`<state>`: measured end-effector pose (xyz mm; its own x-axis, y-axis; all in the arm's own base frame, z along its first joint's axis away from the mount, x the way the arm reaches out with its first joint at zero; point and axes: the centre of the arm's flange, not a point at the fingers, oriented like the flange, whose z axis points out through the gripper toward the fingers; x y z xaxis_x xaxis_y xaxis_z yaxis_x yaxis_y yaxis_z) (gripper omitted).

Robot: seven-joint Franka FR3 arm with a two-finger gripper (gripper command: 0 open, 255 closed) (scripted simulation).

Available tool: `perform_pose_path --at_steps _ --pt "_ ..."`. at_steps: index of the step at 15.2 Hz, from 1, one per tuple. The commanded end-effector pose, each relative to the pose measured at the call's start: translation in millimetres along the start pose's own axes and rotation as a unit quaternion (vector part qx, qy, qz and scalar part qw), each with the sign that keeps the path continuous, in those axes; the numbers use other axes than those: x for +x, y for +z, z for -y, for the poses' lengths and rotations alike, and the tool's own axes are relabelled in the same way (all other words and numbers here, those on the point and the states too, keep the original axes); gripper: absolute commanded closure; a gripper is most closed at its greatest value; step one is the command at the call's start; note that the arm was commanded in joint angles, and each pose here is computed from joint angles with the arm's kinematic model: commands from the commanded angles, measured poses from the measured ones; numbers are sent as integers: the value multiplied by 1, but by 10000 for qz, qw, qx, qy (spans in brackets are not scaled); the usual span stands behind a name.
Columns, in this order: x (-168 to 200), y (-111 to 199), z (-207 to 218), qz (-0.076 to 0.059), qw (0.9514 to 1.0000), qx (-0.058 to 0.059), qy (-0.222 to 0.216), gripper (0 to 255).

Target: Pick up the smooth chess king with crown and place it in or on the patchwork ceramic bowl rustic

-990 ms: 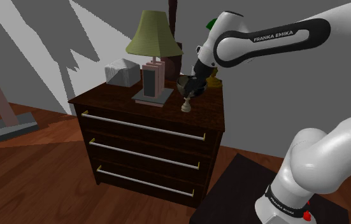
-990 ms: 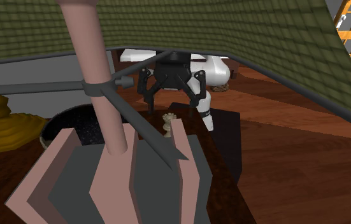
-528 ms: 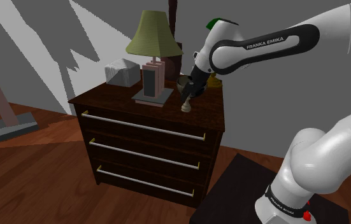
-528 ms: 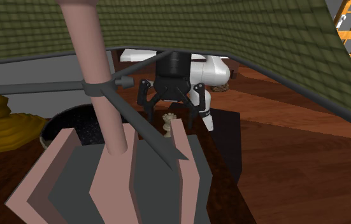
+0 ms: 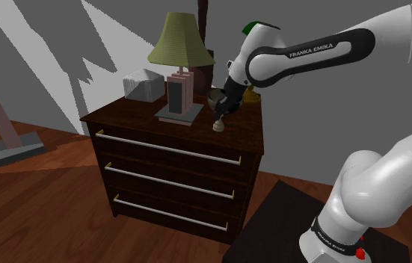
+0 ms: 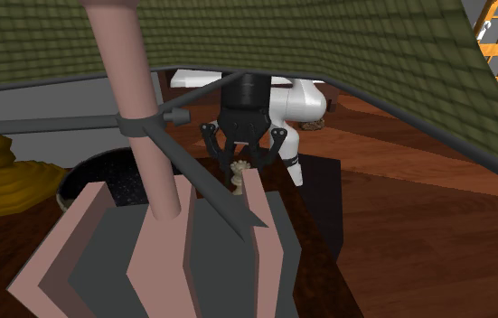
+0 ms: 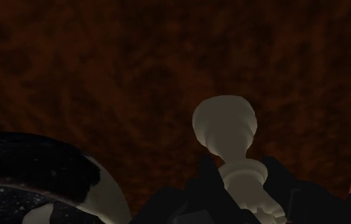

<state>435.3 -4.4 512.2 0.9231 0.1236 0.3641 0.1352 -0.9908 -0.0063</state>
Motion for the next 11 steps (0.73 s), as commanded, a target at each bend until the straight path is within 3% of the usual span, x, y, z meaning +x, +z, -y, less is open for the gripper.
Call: perform_pose_path --at_steps 1,6,11 --pt "0 1 0 9 10000 1 -1 255" --pt "0 1 0 9 10000 1 -1 255" --pt "9 -24 0 9 10000 1 -1 255"
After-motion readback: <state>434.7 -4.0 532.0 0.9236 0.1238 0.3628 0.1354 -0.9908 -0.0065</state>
